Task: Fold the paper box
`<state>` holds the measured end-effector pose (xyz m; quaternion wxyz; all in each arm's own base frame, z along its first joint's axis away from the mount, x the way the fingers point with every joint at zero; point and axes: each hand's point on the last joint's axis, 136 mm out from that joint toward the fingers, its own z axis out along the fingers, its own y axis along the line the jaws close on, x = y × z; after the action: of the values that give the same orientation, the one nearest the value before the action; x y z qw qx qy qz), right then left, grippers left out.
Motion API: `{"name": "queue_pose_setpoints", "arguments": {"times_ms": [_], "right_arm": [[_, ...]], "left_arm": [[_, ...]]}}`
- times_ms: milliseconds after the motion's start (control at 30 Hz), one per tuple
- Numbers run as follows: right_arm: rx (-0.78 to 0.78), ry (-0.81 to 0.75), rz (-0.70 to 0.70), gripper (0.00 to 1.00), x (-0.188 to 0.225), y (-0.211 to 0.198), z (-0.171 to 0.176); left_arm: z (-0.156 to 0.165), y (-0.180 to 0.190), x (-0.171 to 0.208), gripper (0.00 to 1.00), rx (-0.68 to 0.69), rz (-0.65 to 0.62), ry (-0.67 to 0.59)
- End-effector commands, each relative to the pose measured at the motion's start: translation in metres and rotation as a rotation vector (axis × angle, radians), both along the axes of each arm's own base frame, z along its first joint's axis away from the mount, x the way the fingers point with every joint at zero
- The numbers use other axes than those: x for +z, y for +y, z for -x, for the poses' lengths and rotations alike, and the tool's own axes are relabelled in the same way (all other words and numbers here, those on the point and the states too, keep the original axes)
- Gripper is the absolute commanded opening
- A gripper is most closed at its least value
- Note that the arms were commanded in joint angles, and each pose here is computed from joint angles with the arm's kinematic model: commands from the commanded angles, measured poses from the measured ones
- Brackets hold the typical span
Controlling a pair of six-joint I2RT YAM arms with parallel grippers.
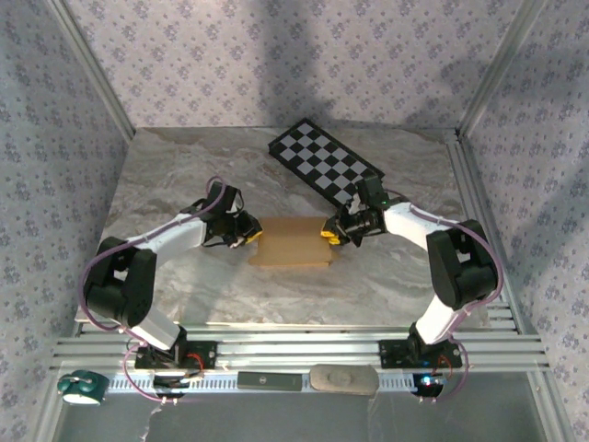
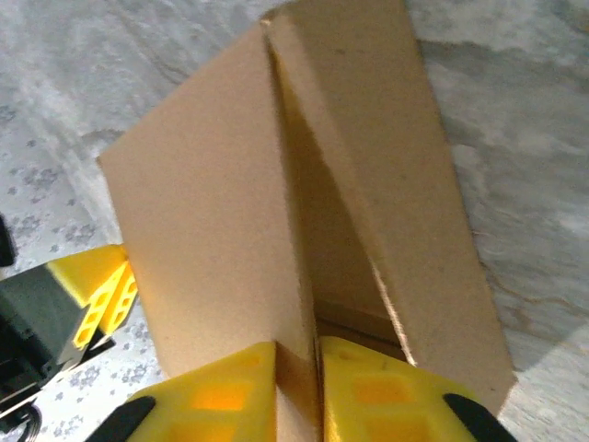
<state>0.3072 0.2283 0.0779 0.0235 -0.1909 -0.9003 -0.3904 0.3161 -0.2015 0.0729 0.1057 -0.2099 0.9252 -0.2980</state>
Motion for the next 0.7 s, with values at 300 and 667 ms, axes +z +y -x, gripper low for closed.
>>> {"name": "queue_pose_setpoints", "arguments": {"times_ms": [300, 667], "right_arm": [[0.066, -0.004, 0.21, 0.36, 0.011, -0.027, 0.016], [0.073, -0.114, 0.31, 0.33, 0.03, -0.034, 0.02]], "left_arm": [[0.006, 0.006, -0.006, 0.21, 0.0, -0.05, 0.01], [0.011, 0.035, 0.031, 0.26, 0.05, -0.163, -0.112]]}}
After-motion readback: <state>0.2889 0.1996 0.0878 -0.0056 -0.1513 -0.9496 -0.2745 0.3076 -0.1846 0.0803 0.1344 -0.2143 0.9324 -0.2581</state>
